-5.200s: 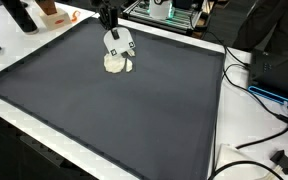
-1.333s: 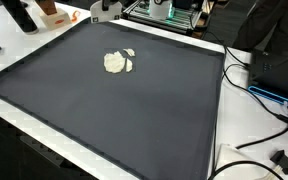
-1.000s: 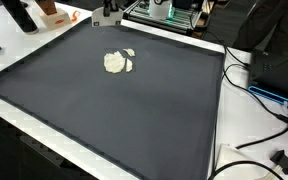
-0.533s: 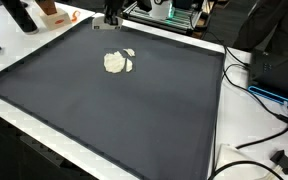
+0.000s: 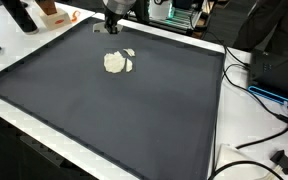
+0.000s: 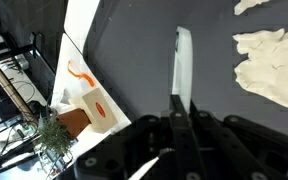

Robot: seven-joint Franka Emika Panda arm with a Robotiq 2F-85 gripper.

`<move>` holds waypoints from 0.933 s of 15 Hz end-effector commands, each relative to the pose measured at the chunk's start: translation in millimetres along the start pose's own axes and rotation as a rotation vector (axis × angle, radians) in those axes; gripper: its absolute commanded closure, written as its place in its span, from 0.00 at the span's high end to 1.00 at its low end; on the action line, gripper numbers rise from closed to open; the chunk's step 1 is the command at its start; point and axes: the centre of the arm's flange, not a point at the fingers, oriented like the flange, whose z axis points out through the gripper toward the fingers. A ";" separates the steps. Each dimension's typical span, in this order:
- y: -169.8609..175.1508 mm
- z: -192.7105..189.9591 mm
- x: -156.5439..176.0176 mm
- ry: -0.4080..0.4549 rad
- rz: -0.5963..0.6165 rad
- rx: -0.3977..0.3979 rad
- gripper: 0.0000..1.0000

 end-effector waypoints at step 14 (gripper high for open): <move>-20.9 7.4 -17.7 0.063 -0.185 -0.102 0.01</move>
